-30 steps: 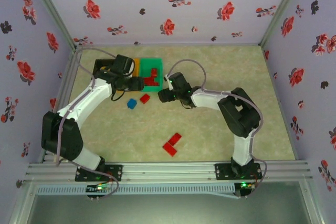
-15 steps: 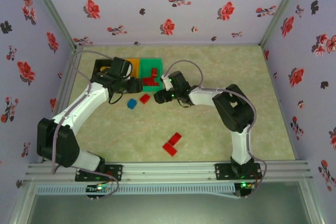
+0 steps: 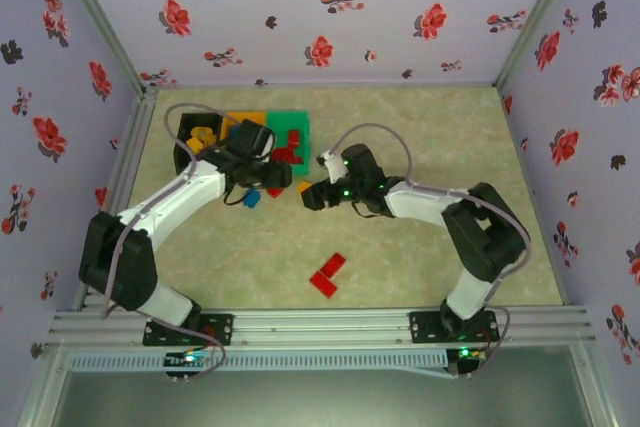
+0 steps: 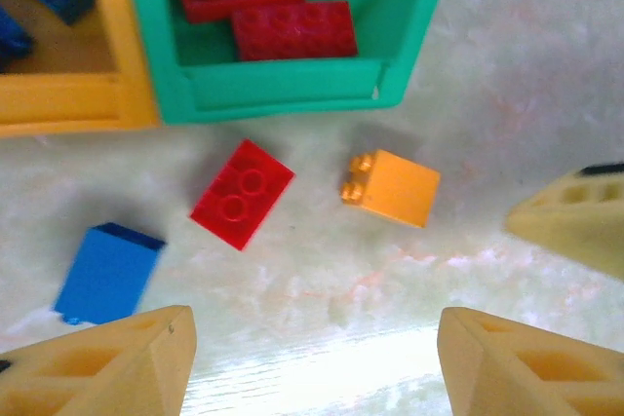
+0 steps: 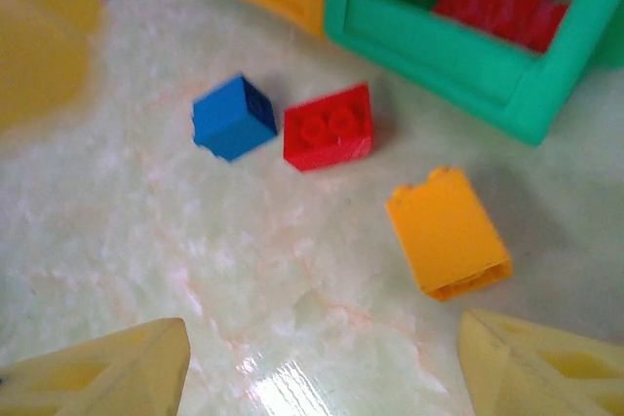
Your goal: Sort the legos into containers by color
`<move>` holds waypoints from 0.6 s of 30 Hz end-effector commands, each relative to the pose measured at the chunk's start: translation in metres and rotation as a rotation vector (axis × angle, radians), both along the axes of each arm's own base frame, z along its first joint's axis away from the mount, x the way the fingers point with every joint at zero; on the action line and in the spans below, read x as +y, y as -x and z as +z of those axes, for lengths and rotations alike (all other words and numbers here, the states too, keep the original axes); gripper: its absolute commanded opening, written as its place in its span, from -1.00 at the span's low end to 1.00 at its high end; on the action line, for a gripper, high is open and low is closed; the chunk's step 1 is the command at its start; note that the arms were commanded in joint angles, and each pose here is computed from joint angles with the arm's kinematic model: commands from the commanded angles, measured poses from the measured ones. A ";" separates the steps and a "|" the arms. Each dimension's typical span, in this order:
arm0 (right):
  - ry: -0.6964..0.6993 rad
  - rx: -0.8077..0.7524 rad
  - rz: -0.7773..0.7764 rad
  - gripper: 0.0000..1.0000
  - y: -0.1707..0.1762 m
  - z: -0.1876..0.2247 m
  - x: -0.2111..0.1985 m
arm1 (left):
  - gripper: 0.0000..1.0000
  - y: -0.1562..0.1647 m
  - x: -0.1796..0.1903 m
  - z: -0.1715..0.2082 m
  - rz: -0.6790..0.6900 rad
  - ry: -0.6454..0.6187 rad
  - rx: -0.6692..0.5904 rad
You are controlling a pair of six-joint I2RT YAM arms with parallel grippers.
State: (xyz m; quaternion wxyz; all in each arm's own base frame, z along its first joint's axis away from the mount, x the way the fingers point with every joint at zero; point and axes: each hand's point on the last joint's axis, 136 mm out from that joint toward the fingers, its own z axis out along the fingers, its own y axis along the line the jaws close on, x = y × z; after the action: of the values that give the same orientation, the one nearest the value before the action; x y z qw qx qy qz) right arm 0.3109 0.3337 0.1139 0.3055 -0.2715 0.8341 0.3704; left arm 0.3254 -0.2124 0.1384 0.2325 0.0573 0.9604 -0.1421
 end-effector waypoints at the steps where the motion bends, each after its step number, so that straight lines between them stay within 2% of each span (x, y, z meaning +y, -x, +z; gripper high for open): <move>1: 0.006 -0.039 -0.148 0.50 -0.016 0.029 -0.027 | 0.34 0.002 -0.020 -0.014 -0.014 0.020 0.028; 9: 0.092 -0.098 -0.384 0.56 -0.024 0.067 -0.088 | 0.32 -0.008 -0.053 -0.047 -0.181 -0.078 0.041; 12: 0.095 -0.127 -0.408 0.60 -0.019 0.077 -0.101 | 0.32 -0.011 -0.060 -0.061 -0.245 -0.128 0.053; 18: 0.107 -0.146 -0.449 0.64 -0.014 0.084 -0.121 | 0.32 -0.026 -0.065 -0.072 -0.280 -0.175 0.028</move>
State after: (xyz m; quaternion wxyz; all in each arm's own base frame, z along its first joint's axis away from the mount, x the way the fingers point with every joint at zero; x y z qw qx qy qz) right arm 0.3277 0.2290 0.2091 0.4327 -0.1375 0.8538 0.2547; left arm 0.3412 -0.2715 0.0648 0.1744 0.1760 0.9632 -0.1044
